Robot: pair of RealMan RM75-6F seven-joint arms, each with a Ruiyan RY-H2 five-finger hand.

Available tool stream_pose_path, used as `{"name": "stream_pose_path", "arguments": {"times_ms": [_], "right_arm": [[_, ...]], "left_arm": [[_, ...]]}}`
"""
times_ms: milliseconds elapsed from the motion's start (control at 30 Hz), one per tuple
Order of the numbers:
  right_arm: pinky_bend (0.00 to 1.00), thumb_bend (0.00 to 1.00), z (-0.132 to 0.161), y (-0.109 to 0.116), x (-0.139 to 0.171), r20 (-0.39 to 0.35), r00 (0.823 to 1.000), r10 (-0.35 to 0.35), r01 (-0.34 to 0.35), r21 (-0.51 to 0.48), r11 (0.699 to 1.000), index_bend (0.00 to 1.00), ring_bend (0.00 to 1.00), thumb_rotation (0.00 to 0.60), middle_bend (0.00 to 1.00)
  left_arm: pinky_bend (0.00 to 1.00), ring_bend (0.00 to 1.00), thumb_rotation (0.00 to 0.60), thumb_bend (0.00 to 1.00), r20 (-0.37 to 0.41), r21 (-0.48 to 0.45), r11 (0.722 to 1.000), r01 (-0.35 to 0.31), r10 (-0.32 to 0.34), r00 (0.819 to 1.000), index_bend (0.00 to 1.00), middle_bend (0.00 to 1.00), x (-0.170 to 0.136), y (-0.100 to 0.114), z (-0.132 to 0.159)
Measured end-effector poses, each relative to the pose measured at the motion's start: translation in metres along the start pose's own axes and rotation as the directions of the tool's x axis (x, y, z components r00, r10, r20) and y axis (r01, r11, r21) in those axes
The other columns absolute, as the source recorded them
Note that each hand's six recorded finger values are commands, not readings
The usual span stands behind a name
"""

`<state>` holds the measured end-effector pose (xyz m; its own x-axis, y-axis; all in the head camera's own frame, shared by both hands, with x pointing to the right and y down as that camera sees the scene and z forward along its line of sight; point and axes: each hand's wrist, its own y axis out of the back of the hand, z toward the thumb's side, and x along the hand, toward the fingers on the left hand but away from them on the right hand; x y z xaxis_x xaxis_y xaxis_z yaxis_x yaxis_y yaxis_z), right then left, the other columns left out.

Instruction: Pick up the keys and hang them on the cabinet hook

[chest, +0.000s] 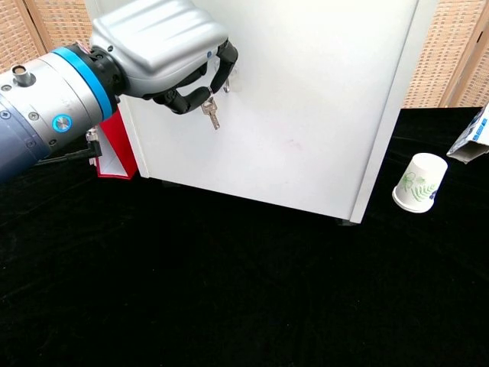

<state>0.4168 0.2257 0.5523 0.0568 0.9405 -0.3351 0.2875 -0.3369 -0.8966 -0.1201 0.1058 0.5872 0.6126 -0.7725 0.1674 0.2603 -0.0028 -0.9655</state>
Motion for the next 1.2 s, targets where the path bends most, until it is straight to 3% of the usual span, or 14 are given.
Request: {"name": "stream_pose_path", "arguments": {"times_ms": [467,1200], "right_arm": [[0.00,0.13,0.000,0.000,0.000,0.001,1.000,0.000,0.000,-0.004,1.000,0.00,0.00,0.600,0.00],[0.00,0.13,-0.001,0.001,-0.001,0.000,1.000,0.000,0.000,-0.012,1.000,0.00,0.00,0.600,0.00]], "left_arm": [[0.85,0.94,0.600,0.47,0.021,0.032,0.997,-0.069,0.068,0.997,0.56,0.90,0.006,0.002,0.005],[0.85,0.94,0.600,0.46,0.037,0.088,0.990,-0.110,0.107,0.994,0.56,0.90,0.014,-0.002,0.012]]}}
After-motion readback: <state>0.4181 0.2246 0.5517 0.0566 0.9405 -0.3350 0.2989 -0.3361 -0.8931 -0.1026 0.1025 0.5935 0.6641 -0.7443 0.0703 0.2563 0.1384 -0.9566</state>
